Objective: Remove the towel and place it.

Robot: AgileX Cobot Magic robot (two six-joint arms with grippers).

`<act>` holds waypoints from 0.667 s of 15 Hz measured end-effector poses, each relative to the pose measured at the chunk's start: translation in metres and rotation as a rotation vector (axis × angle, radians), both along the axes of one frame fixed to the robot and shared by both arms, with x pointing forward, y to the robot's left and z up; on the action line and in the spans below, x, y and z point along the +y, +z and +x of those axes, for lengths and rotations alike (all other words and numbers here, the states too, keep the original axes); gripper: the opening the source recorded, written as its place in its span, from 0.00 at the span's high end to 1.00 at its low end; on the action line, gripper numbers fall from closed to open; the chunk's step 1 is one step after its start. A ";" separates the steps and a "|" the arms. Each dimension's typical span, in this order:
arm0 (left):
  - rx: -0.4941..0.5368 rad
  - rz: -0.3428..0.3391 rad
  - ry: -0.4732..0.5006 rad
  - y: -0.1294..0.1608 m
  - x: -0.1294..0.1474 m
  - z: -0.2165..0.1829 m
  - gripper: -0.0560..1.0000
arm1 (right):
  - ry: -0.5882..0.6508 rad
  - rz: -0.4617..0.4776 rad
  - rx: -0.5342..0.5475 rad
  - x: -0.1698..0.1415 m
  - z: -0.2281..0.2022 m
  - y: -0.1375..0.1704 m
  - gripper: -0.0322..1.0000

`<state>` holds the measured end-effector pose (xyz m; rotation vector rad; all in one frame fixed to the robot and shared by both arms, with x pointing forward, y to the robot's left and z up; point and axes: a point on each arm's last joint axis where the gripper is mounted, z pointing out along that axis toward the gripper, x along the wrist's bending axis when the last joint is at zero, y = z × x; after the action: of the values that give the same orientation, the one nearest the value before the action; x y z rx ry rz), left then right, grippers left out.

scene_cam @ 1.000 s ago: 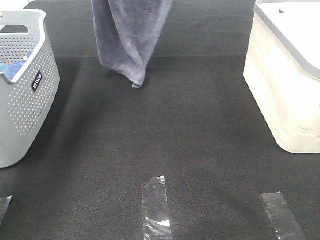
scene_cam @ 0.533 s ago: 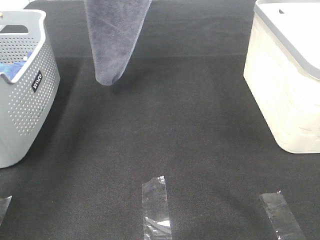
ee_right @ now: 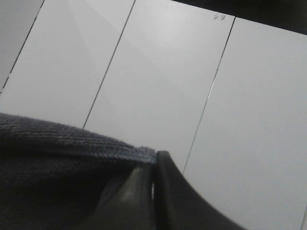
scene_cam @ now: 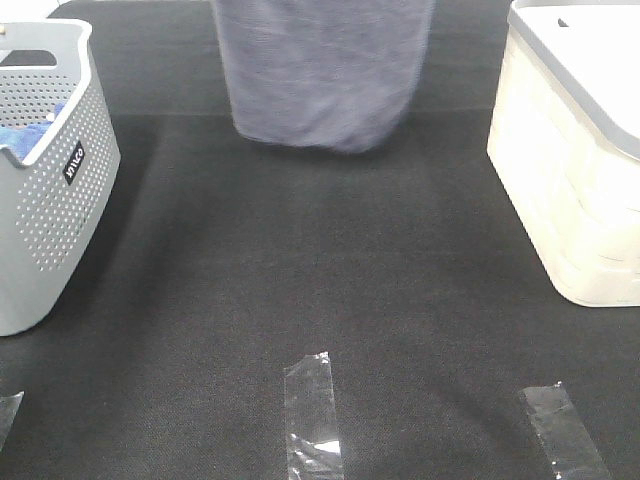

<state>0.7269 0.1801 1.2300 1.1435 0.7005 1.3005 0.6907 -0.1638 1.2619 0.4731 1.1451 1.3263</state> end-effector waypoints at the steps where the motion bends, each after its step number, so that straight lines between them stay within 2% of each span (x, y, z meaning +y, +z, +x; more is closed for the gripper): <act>1: 0.032 0.009 0.007 -0.003 0.000 0.001 0.94 | -0.014 -0.004 0.034 -0.001 0.001 -0.003 0.97; 5: 0.191 0.059 0.041 -0.018 -0.001 0.004 0.94 | -0.102 -0.031 0.271 -0.005 0.009 -0.023 0.97; 7: 0.340 0.115 0.071 -0.032 -0.002 0.005 0.94 | -0.133 -0.012 0.440 -0.006 0.011 -0.038 0.97; 10: 0.630 0.133 0.090 -0.057 -0.002 0.000 0.94 | -0.128 0.055 0.711 -0.003 0.007 -0.060 0.97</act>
<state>0.7270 0.1777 1.1729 1.6720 1.1440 1.0665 0.6977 -0.1665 1.2024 1.0963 1.6215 1.1010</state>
